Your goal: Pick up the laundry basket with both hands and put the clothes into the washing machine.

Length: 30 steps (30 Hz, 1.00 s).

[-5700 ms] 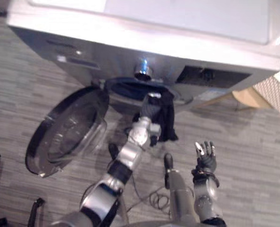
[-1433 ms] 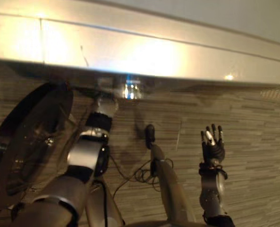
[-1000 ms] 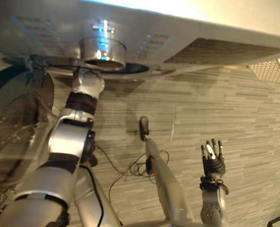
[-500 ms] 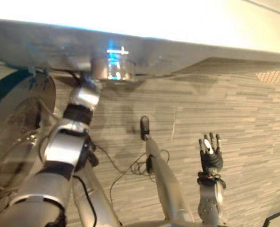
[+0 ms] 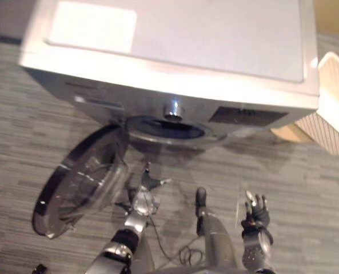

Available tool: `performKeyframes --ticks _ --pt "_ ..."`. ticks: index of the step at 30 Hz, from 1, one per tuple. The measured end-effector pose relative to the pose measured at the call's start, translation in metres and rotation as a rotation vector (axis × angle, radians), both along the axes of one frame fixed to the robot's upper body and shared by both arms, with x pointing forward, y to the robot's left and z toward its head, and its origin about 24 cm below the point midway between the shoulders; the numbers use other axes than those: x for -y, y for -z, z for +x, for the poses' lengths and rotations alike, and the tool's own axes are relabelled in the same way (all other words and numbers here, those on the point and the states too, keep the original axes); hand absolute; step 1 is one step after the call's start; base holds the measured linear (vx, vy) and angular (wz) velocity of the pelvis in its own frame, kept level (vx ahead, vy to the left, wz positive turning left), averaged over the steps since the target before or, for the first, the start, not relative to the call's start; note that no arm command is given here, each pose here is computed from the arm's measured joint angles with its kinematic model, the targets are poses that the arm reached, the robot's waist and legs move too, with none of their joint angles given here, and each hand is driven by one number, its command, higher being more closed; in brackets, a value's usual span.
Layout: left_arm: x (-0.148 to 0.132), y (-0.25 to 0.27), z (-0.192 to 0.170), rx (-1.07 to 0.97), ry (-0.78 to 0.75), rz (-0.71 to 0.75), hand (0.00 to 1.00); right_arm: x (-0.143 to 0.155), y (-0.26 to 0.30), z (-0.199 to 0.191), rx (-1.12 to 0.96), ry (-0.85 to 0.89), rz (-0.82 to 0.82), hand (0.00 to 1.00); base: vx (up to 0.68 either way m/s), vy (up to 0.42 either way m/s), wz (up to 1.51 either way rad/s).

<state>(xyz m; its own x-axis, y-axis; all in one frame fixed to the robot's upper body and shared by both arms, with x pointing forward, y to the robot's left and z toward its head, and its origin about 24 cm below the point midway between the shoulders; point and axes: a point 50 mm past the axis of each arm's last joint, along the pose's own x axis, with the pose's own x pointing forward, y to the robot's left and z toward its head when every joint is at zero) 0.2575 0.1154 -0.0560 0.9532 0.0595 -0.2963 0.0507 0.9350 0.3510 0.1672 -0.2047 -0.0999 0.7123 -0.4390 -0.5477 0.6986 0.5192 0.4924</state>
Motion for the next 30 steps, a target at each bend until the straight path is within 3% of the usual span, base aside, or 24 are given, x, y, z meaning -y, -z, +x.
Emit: performKeyframes --ticks 5,9,14,21,26,30 --pt "0.011 -0.003 -0.014 0.034 0.072 -0.078 0.00 -0.013 0.024 -0.022 -0.162 -0.023 0.052 0.00 0.07 0.000 0.29" --pt "0.008 -0.007 -0.027 0.060 0.041 -0.159 0.00 -0.015 0.036 -0.037 -0.255 -0.029 0.065 0.00 0.04 -0.038 0.15" --pt "-0.015 -0.015 -0.038 0.111 -0.085 -0.233 0.00 -0.010 0.047 -0.049 -0.368 -0.052 0.044 0.00 0.03 -0.050 0.21" --pt "-0.080 -0.041 -0.063 0.265 -0.388 -0.263 0.00 0.003 0.053 -0.048 -0.500 -0.238 -0.086 0.00 0.04 -0.025 0.28" --pt "-0.092 -0.051 -0.070 0.317 -0.431 -0.241 0.00 -0.001 0.051 -0.035 -0.520 -0.363 -0.153 0.00 -0.02 0.003 0.45" --pt "-0.088 -0.090 -0.071 0.484 -0.406 -0.273 0.00 -0.006 0.050 -0.028 -0.511 -0.372 -0.157 0.00 -0.10 -0.004 0.78"
